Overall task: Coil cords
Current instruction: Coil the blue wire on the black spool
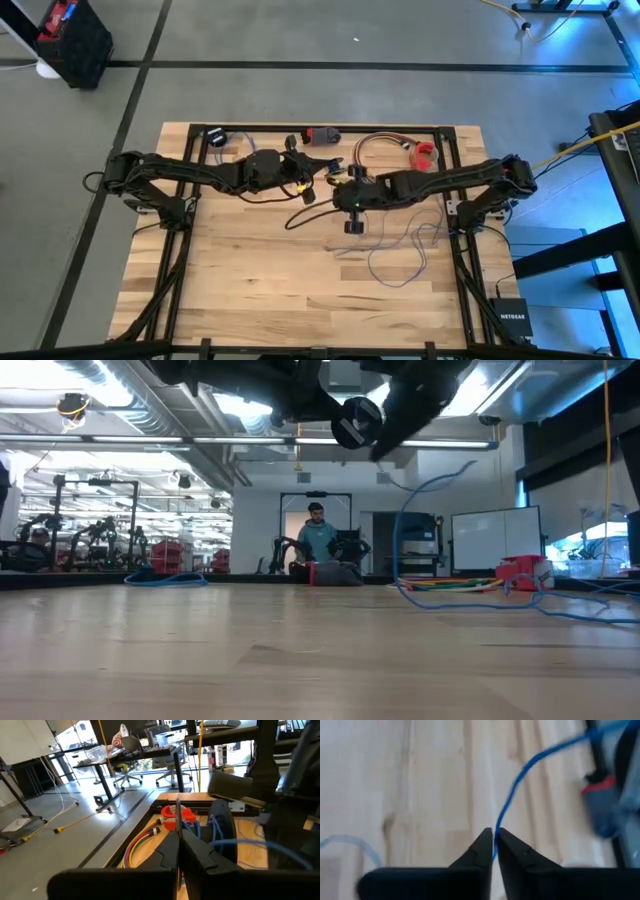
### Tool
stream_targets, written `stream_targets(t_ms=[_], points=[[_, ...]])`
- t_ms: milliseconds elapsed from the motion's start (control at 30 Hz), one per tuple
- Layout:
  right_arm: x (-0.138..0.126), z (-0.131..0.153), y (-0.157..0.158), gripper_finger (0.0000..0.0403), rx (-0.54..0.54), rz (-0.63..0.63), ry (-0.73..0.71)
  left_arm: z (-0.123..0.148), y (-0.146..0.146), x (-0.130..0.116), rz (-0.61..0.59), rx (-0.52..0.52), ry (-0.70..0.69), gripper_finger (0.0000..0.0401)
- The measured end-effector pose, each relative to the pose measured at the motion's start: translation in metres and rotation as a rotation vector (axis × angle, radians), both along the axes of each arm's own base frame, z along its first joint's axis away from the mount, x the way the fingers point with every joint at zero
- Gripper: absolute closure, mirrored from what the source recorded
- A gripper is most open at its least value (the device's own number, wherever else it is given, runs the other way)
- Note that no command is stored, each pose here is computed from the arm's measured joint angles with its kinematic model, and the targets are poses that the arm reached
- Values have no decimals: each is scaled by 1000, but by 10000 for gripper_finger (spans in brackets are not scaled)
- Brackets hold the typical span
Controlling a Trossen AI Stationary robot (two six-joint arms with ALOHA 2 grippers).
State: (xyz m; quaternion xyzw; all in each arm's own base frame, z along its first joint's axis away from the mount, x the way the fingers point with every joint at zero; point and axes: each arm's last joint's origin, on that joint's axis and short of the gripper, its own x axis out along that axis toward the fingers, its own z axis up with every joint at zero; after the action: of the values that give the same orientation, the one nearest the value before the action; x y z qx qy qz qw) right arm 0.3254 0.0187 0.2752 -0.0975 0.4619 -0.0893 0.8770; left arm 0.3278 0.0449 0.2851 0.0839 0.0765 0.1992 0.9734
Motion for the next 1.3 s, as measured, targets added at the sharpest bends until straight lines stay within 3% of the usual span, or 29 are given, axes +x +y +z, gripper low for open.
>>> stream_targets(t_ms=[267, 400, 500, 633, 800, 900, 1000, 1200, 1300], points=[[-29, -19, 9, 268, 12, -97, 211, 0, -1, 0, -6, -1, 4, 400], [-53, -19, 13, 240, -57, -123, 175, -2, -1, 0, -9, -1, 22, 400], [-74, -16, 16, 234, -103, -155, 68, -2, -1, 0, -9, 0, 18, 400], [-94, -21, 17, 234, -131, -172, -199, -2, -1, 0, -10, 8, 19, 400], [-97, -56, 12, 234, -100, -151, -603, -1, -1, 0, -11, 19, 22, 400], [-98, -78, 1, 233, -110, -189, -746, -1, -1, 0, -14, 19, 18, 400], [-97, -90, -10, 233, -100, -243, -798, -1, -1, 0, -28, 14, 18, 400], [-90, -101, -4, 233, 107, -153, -787, -1, -1, 0, -29, 5, 14, 400], [-89, -110, -2, 233, 136, -170, -752, -1, -1, 0, -29, 5, 13, 400]])
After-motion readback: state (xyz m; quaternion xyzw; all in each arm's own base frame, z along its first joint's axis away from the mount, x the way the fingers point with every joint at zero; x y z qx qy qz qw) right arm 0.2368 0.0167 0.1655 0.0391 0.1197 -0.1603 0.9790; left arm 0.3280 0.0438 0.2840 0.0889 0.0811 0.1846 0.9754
